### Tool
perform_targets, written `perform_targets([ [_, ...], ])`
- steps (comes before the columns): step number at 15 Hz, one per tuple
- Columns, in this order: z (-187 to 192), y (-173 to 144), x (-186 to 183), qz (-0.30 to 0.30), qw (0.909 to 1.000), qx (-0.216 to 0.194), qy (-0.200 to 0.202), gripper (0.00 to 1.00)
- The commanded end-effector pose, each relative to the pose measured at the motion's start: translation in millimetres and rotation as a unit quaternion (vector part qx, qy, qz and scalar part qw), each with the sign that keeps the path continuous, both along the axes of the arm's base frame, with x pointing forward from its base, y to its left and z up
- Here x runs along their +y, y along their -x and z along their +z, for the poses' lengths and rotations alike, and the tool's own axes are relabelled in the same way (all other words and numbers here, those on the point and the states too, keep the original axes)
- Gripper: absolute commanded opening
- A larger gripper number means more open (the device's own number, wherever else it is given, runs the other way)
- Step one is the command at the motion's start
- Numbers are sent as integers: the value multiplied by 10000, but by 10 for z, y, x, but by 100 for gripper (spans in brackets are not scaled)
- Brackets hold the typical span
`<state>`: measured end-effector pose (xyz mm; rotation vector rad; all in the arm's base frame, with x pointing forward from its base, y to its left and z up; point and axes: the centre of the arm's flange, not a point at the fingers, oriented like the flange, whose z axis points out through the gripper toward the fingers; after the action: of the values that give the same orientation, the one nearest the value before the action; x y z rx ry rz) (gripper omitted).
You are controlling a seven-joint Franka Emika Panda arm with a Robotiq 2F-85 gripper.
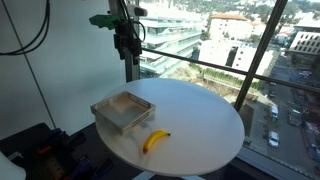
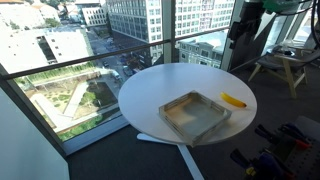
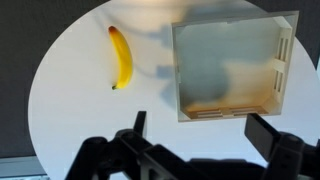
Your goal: Remove the banana plush toy from the table and put it on the wooden tray
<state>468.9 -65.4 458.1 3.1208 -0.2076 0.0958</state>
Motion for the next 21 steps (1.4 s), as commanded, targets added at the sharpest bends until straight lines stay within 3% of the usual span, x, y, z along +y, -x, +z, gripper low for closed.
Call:
perform_targets([
  [1,-109,-267,-204,33,9999,117,7,100],
  [5,-331,-407,-335,86,9998,201,19,100],
  [13,-751,-638,-482,310,9994,-1,180,100],
  [21,-1321,-682,-745,198,9995,184,181,100],
])
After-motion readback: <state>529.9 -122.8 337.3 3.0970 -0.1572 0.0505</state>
